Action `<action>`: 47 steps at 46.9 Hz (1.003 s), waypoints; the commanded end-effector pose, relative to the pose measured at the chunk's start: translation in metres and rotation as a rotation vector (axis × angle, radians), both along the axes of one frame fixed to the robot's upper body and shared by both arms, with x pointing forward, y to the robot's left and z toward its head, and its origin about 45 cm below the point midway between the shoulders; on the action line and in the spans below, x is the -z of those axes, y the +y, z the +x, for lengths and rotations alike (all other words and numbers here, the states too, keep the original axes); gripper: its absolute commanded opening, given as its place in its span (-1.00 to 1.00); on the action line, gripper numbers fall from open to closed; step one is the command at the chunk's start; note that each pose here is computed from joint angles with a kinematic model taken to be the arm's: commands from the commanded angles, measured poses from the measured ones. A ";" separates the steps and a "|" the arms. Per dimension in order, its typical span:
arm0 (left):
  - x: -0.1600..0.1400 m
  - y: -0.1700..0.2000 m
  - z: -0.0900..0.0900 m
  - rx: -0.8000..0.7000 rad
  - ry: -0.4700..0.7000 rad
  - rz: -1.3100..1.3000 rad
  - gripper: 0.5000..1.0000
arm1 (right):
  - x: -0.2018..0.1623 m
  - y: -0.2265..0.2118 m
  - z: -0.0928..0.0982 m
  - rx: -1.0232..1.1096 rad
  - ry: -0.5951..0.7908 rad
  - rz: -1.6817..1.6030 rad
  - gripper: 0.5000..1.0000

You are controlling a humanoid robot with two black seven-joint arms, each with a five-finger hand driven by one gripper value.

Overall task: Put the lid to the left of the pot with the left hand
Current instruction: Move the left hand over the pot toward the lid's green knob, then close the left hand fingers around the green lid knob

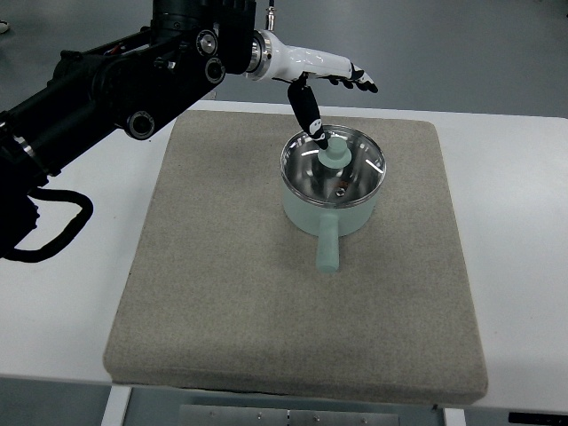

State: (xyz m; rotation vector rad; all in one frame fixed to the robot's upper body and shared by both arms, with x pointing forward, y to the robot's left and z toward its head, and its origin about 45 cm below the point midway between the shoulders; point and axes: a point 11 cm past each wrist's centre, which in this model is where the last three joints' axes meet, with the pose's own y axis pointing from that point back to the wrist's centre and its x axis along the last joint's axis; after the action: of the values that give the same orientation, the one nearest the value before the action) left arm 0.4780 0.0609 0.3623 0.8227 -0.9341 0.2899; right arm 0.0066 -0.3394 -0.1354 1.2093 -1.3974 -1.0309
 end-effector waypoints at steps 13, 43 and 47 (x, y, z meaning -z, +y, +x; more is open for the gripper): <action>0.004 -0.007 -0.005 0.042 -0.045 0.108 0.99 | 0.000 0.000 0.000 0.000 0.000 0.000 0.69; 0.008 -0.014 -0.016 0.119 -0.146 0.259 0.67 | 0.000 0.000 0.000 0.000 0.000 0.000 0.69; 0.008 -0.014 -0.015 0.119 -0.147 0.259 0.67 | 0.000 0.000 0.000 0.000 0.000 0.000 0.69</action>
State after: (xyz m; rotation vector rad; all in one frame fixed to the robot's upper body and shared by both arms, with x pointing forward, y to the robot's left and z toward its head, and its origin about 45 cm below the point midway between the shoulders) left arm 0.4624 0.0466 0.3539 0.9874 -1.1688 0.1276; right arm 0.0066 -0.3394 -0.1354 1.2092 -1.3974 -1.0310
